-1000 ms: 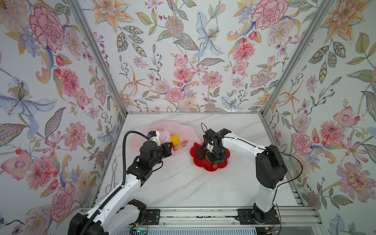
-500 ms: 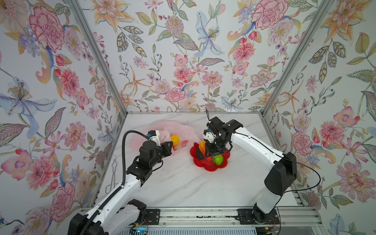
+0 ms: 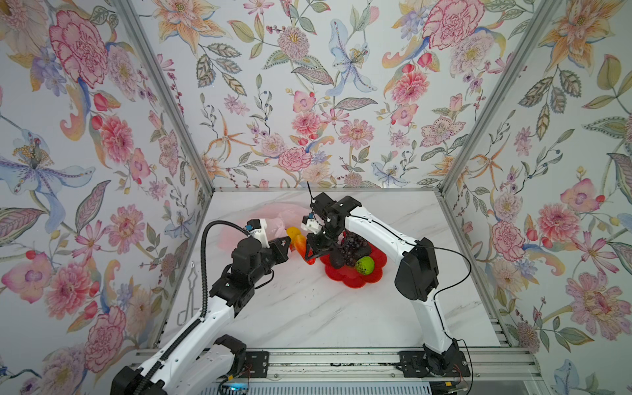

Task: Place the fruits into the plastic bag
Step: Place the fruit in the plastic bag, then pick up the fruit from the plate.

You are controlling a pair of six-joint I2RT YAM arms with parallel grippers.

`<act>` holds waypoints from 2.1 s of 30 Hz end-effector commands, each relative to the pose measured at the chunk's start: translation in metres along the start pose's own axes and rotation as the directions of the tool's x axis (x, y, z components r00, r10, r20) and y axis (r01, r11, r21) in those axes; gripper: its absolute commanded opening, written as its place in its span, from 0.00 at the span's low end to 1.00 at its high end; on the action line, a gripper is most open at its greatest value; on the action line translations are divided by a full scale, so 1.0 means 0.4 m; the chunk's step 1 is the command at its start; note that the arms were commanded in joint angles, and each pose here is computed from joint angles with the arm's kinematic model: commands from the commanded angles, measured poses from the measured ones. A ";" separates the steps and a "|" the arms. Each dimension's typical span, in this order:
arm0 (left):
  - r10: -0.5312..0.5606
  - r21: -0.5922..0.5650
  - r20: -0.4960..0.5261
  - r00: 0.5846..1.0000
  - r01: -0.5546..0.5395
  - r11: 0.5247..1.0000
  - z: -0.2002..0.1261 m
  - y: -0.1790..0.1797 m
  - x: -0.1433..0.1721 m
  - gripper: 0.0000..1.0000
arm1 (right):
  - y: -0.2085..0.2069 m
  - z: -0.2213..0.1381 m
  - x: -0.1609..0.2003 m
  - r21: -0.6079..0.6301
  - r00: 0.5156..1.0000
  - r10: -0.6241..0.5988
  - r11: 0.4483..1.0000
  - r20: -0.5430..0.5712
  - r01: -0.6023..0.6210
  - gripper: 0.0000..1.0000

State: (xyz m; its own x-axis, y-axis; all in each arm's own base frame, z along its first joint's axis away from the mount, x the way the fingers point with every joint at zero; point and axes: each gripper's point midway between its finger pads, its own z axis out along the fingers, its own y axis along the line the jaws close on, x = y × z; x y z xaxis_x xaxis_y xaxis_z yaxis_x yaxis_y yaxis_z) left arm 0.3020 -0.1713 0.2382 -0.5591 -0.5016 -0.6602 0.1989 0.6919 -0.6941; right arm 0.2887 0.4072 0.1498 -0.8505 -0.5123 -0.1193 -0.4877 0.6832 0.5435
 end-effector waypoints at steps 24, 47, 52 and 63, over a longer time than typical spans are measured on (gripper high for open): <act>-0.021 -0.006 -0.032 0.999 0.021 1.000 -0.030 0.011 0.083 0.00 | 0.088 0.102 -0.292 -0.290 0.965 0.133 0.955 0.228 -0.063 0.63; -0.116 -0.265 -0.030 0.993 0.104 0.959 -0.043 0.162 0.070 0.00 | 0.050 -0.104 -0.080 -0.049 0.960 0.056 0.998 0.276 -0.044 0.99; -0.051 -0.190 -0.061 0.997 0.038 0.981 -0.028 0.118 0.048 0.00 | 0.021 -0.153 -0.003 0.175 0.950 0.040 0.980 0.311 -0.099 0.99; 0.028 -0.161 -0.153 0.988 -0.053 0.986 -0.019 0.113 0.083 0.00 | -0.193 -0.127 0.194 0.338 0.969 0.164 0.915 0.183 -0.219 0.93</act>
State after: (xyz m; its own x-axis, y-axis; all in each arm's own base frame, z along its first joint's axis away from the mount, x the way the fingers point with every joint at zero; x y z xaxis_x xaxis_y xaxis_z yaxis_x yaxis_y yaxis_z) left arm 0.2835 -0.1487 0.1753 -0.6724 -0.4255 -0.6056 0.0490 0.7908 -0.6101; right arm 0.2729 0.3108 0.1675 -0.9357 -0.2559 -0.2430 -0.3256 0.8917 0.3145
